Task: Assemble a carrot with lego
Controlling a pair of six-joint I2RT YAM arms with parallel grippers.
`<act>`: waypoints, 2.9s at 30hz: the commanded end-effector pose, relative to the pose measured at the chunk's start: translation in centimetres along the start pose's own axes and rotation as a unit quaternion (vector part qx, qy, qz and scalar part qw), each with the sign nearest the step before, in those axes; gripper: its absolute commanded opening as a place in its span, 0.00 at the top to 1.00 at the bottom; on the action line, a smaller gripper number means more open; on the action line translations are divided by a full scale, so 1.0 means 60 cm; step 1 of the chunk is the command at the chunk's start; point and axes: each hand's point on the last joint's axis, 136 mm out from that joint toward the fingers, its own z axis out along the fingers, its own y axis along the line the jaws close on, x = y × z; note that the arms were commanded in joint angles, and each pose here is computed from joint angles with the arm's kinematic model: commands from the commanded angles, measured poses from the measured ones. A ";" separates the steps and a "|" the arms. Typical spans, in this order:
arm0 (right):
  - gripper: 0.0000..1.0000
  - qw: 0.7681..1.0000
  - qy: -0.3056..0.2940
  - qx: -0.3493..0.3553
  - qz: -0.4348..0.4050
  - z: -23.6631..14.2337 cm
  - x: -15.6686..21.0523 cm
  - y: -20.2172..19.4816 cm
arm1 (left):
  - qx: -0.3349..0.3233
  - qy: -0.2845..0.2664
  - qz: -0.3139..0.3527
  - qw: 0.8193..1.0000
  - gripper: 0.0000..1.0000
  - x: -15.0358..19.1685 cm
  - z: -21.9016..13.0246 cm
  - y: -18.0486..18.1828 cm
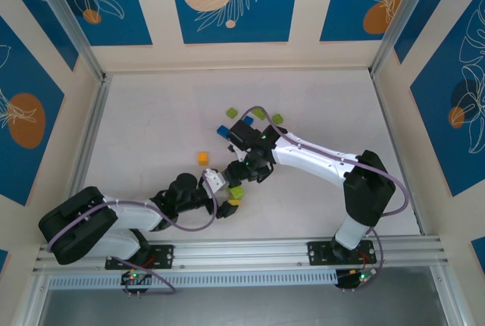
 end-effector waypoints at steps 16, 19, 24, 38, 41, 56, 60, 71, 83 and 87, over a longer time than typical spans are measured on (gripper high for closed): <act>0.28 1.000 -0.011 0.011 -0.027 -0.050 -0.004 0.010 | 0.010 -0.002 0.004 1.000 0.00 -0.002 0.001 -0.007; 0.28 0.999 -0.020 0.006 -0.033 -0.066 -0.009 0.016 | 0.009 -0.003 0.003 1.000 0.00 -0.002 0.000 -0.007; 0.28 0.999 -0.027 0.005 -0.038 -0.074 -0.009 0.017 | 0.006 -0.008 0.000 1.000 0.00 -0.004 -0.005 -0.007; 0.28 0.998 -0.041 -0.008 -0.048 -0.091 0.024 0.016 | -0.016 -0.011 -0.010 1.000 0.00 -0.007 -0.019 0.003; 0.27 0.997 -0.031 -0.003 -0.069 -0.080 0.038 0.025 | -0.040 -0.013 -0.022 0.999 0.00 0.000 -0.031 0.014; 0.26 0.991 -0.024 0.041 -0.127 -0.024 0.031 0.044 | -0.072 -0.052 -0.082 0.993 0.00 0.001 -0.105 0.014; 0.26 0.991 -0.017 0.054 -0.125 -0.010 0.033 0.036 | -0.080 -0.047 -0.085 0.992 0.00 0.004 -0.104 0.018; 0.28 0.989 -0.059 0.049 -0.127 0.028 0.019 0.034 | -0.087 -0.039 -0.082 0.992 0.00 0.007 -0.097 0.024; 0.33 0.974 -0.133 0.037 -0.182 0.056 0.027 0.039 | -0.087 -0.035 -0.079 0.992 0.00 0.006 -0.093 0.025; 0.34 0.964 -0.160 0.024 -0.209 0.060 0.034 0.045 | -0.085 -0.031 -0.080 0.993 0.00 0.008 -0.090 0.024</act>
